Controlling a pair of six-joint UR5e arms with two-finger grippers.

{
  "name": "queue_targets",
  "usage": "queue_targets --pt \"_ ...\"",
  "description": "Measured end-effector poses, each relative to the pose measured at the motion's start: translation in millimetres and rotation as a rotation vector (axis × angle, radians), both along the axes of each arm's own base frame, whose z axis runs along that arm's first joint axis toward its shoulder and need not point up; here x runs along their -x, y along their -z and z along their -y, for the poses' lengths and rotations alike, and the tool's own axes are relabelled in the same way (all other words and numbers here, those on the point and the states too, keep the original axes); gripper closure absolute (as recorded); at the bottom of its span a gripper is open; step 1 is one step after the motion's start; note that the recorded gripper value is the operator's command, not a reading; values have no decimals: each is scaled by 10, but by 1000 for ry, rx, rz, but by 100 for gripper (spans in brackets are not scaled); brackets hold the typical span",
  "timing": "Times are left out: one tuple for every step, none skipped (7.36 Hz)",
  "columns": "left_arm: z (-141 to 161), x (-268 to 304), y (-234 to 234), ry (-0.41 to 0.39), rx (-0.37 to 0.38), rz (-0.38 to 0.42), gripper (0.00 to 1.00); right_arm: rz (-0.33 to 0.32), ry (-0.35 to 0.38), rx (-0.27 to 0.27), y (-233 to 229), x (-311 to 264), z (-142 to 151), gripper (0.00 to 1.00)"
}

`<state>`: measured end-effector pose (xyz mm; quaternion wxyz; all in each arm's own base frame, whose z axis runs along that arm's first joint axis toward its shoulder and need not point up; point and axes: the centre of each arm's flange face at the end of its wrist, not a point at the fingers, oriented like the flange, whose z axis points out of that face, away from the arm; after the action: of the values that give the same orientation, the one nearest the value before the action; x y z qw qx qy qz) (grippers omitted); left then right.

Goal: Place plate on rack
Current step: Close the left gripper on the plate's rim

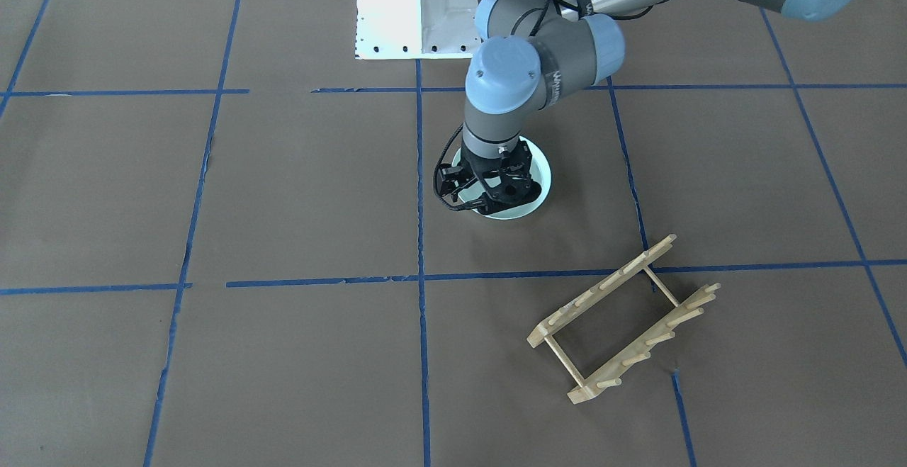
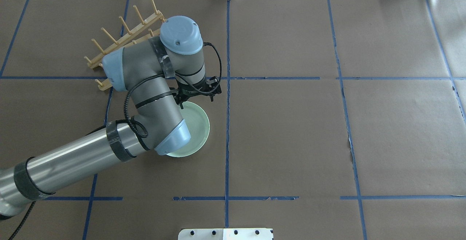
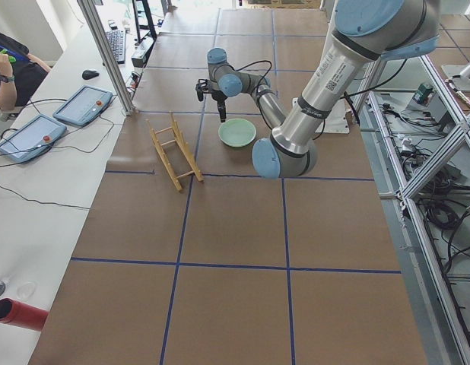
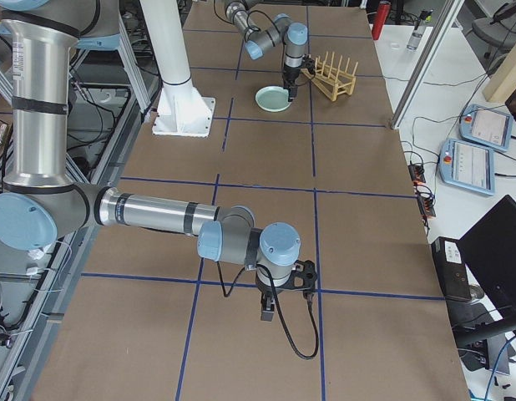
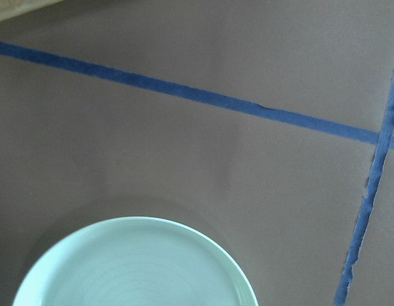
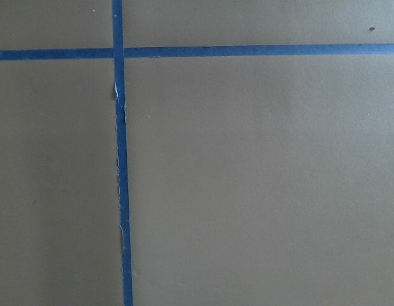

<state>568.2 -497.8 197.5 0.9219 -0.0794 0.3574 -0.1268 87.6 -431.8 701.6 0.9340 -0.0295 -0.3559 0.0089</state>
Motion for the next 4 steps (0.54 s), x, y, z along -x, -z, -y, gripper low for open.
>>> queue_targets --pt "-42 -200 -23 3 16 53 2 0 0 0 0 -1 0 0" --pt "-95 -342 -84 3 14 92 8 0 0 0 1 0 0 0" --pt "-147 -427 -123 0 9 112 21 0 0 0 2 2 1 0" --pt "-204 -492 -143 -5 4 121 49 0 0 0 2 2 1 0"
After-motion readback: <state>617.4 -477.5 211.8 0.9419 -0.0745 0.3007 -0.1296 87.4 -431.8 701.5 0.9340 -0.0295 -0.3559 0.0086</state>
